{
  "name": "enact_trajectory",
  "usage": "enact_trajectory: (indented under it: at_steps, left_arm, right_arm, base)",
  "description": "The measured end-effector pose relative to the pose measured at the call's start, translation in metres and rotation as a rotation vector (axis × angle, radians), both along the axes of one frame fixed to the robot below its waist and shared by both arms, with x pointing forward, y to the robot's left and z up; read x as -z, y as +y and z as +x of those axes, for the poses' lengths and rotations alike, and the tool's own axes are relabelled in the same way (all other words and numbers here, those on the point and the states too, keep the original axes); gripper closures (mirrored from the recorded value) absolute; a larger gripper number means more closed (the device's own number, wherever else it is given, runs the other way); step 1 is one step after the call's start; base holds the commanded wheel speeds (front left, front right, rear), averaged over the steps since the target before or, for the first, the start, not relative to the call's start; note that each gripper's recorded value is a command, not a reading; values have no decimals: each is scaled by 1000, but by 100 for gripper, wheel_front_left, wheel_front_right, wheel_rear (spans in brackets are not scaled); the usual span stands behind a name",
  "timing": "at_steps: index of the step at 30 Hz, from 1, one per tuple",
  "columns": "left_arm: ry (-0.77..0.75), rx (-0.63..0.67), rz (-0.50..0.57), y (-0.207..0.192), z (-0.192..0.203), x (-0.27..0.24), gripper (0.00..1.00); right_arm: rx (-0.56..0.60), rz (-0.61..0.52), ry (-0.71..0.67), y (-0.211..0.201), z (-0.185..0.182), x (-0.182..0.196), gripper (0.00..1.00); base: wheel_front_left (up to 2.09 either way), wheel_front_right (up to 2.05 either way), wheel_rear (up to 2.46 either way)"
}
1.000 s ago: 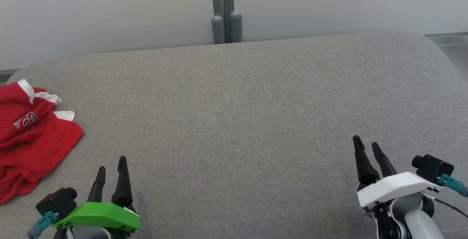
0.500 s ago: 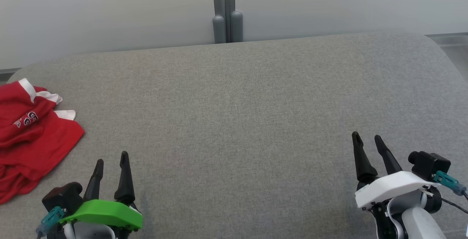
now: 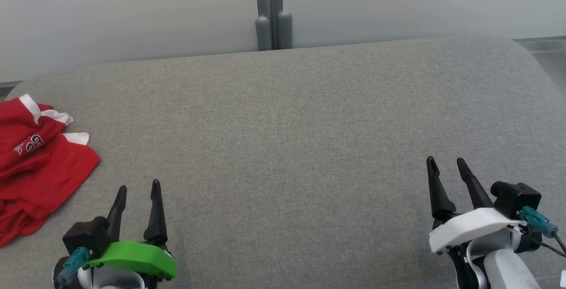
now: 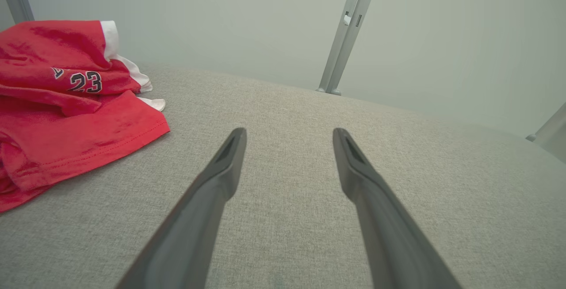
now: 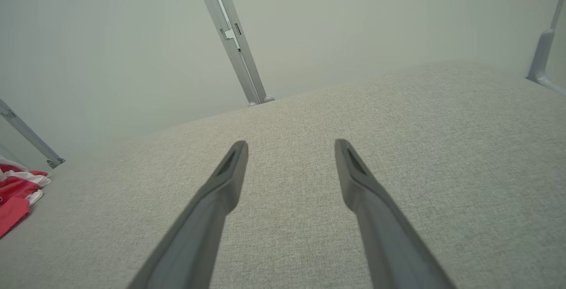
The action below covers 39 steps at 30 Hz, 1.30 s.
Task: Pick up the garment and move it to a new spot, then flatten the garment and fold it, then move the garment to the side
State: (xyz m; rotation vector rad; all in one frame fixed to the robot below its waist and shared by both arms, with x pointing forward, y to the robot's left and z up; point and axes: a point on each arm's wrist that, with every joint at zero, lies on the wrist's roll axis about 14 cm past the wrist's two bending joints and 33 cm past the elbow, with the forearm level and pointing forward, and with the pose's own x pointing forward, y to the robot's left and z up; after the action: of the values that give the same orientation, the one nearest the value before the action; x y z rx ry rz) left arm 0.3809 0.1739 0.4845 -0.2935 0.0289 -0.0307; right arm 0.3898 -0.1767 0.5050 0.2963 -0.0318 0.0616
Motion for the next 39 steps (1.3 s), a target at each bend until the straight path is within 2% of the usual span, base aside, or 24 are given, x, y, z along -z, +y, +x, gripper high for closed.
enact_trajectory:
  at_steps: [27,39]
  left_arm:
    - [-2,26,207,-2,-4,10,0]
    - [-9,35,280,-2,-6,11,0]
  right_arm:
    - [-21,-222,-30,3,0,1,0]
    - [-33,-287,-43,7,1,1,0]
  base:
    - [0,0,0]
    - [0,0,0]
